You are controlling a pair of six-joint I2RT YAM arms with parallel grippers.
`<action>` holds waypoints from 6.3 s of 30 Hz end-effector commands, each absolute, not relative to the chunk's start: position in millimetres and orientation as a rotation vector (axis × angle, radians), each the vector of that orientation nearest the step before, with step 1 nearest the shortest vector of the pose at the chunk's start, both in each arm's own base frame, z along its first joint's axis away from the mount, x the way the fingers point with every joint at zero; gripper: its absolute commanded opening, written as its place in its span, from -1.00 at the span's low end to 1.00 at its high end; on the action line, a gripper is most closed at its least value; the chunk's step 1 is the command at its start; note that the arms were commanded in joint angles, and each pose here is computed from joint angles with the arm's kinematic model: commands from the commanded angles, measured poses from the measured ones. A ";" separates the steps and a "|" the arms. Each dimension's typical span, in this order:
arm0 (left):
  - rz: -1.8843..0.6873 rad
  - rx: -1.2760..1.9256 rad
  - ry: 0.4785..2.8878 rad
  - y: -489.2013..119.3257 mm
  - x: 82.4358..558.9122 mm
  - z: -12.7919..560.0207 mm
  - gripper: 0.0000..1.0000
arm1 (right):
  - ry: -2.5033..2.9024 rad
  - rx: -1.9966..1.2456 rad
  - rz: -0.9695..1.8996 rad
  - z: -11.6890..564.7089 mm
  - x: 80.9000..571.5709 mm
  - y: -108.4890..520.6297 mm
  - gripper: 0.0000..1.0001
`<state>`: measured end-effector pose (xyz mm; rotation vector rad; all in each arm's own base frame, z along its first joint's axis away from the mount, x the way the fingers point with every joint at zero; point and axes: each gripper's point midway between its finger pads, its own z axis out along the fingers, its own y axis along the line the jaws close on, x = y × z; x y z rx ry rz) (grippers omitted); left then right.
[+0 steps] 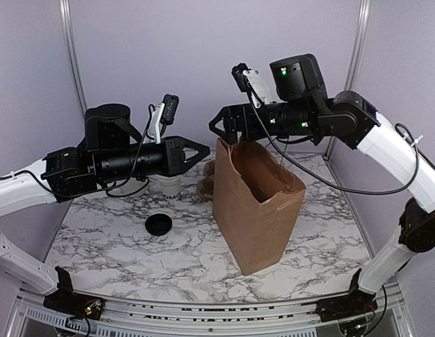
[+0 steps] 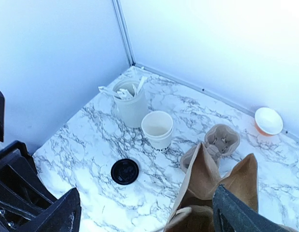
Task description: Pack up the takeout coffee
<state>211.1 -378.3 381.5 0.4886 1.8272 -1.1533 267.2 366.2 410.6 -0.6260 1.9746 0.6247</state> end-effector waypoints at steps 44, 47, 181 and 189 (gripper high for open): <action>-0.152 -0.231 2.160 -117.5 386.6 293.6 0.66 | 1.741 -0.372 0.586 450.0 314.1 211.6 0.99; -0.121 -0.246 2.188 -112.0 397.6 283.9 0.63 | 1.741 -0.369 0.584 449.1 310.1 208.6 0.99; 0.135 -0.330 2.246 -49.6 474.8 237.1 -0.45 | 1.801 -0.369 0.631 428.8 299.0 208.1 0.99; 0.035 -0.400 2.254 -48.1 432.3 245.7 -0.45 | 1.808 -0.380 0.642 425.5 300.9 212.0 0.99</action>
